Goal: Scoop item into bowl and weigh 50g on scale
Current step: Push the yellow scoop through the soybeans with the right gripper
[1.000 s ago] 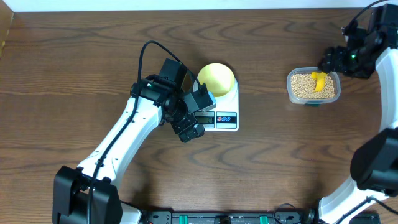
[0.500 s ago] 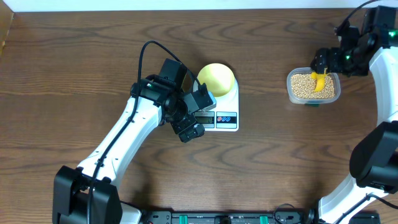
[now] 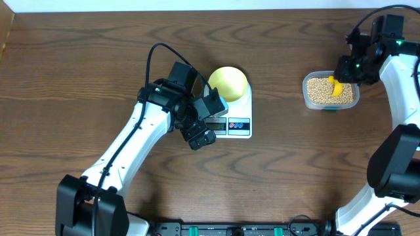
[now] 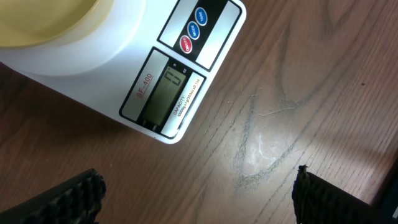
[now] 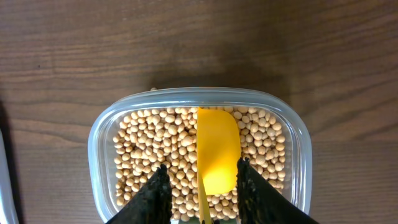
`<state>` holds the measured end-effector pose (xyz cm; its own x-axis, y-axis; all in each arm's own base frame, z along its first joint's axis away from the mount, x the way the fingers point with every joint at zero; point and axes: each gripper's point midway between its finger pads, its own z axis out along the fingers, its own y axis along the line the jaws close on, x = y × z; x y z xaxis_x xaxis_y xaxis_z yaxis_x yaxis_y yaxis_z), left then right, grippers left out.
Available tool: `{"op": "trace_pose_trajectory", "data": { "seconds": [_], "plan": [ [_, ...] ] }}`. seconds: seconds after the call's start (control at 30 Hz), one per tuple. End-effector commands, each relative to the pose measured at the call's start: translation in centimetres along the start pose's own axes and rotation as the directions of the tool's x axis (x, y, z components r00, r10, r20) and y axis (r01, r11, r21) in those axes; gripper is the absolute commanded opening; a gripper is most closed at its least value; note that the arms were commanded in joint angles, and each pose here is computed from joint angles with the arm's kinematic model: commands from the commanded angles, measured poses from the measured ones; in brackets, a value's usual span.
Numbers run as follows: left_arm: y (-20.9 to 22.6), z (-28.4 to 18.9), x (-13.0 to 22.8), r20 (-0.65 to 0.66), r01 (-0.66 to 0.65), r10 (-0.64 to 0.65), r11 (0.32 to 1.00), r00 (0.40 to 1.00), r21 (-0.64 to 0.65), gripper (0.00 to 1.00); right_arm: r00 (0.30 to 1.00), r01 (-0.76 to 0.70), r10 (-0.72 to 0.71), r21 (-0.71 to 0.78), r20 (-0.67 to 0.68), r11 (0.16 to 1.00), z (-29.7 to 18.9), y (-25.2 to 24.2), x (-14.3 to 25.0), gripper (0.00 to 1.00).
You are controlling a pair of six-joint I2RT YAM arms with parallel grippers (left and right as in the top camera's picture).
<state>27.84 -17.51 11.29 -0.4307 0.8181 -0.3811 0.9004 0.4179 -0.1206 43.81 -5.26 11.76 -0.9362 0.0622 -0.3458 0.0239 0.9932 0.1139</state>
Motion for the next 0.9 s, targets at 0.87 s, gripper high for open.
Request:
{"op": "trace_pose_trajectory", "data": {
  "seconds": [0.87],
  "plan": [
    [-0.1,0.2,0.1,0.000,0.001,-0.001,1.000,1.000,0.014,0.98,0.998,-0.057,0.054,-0.096,-0.030,0.994,-0.5,0.1,1.1,0.01]
  ]
}}
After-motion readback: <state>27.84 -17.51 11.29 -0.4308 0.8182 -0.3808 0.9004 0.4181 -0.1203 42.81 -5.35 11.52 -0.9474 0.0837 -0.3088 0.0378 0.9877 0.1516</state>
